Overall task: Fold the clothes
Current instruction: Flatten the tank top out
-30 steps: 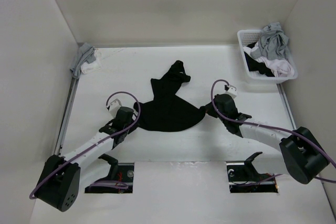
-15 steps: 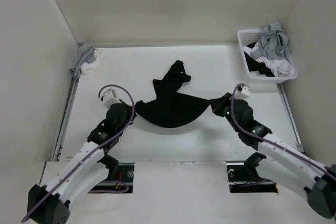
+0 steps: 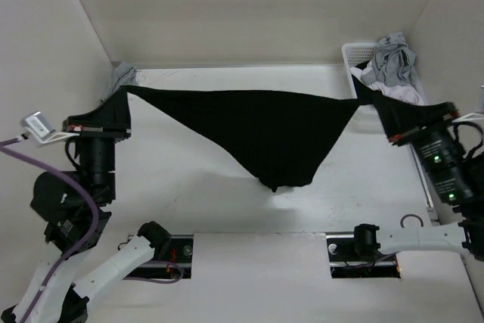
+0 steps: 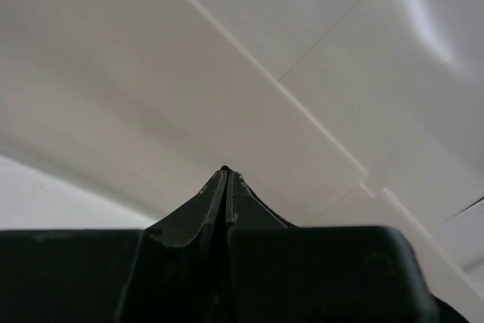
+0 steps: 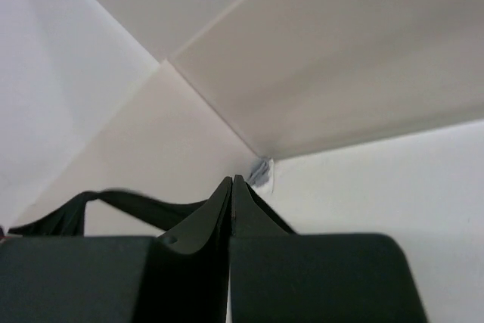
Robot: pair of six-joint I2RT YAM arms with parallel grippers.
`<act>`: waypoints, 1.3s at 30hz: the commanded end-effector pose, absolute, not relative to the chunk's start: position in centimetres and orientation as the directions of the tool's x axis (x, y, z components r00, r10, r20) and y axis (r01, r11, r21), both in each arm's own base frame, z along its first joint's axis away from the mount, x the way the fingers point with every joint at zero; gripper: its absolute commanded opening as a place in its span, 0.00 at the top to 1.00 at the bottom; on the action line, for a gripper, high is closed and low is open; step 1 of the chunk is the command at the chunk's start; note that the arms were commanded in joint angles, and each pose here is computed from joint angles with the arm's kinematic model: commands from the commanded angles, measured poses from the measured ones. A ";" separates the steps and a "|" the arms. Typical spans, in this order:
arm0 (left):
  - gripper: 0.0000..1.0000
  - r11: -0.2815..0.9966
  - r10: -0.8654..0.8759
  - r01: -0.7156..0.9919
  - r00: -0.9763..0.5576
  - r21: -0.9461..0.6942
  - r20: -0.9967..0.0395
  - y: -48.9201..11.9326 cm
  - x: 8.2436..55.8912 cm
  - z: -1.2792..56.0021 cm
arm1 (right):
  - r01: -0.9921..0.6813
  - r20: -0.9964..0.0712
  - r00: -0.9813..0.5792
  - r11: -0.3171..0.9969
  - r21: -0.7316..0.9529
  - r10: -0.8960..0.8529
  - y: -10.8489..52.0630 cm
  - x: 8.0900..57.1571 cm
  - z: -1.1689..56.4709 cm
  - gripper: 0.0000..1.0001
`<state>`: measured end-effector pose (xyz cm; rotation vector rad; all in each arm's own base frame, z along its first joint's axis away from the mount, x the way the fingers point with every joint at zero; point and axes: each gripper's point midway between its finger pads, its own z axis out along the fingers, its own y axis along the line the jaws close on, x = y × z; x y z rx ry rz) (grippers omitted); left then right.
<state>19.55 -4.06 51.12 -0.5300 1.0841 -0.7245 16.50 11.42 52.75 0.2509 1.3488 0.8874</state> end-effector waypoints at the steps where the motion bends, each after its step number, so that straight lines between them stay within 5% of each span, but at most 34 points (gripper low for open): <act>1: 1.00 0.674 -0.732 0.287 0.387 -0.681 -0.561 -2.3 18.4 55.9 | -0.259 -0.832 0.071 0.815 0.518 0.551 9.1 17.5 54.6 1.00; 5: 1.00 0.717 -0.687 0.253 0.411 -0.649 -0.599 -2.7 19.6 57.0 | -0.303 -0.859 0.142 0.848 0.435 0.491 11.9 17.4 57.4 1.00; 10: 1.00 0.800 -0.584 0.104 0.358 -0.591 -0.728 -6.1 26.9 51.2 | -0.225 -0.900 0.272 0.932 0.284 0.340 15.9 21.8 56.5 1.00; 15: 1.00 0.800 -0.574 -0.020 0.264 -0.599 -0.775 -5.9 35.9 43.7 | -0.271 -0.934 0.139 0.920 0.284 0.330 20.8 30.7 51.7 1.00; 20: 1.00 0.757 -0.627 -0.022 0.260 -0.654 -0.734 -3.8 40.6 45.7 | -0.258 -0.922 0.098 0.904 0.341 0.375 20.3 38.8 52.0 1.00; 31: 1.00 0.755 -0.629 0.106 0.398 -0.647 -0.668 -2.0 39.1 57.7 | -0.299 -0.876 0.268 0.899 0.320 0.401 17.1 38.9 65.0 1.00; 39: 1.00 0.748 -0.644 0.102 0.355 -0.656 -0.678 -3.2 36.7 54.2 | -0.229 -0.915 0.189 0.923 0.311 0.355 15.9 38.0 59.4 1.00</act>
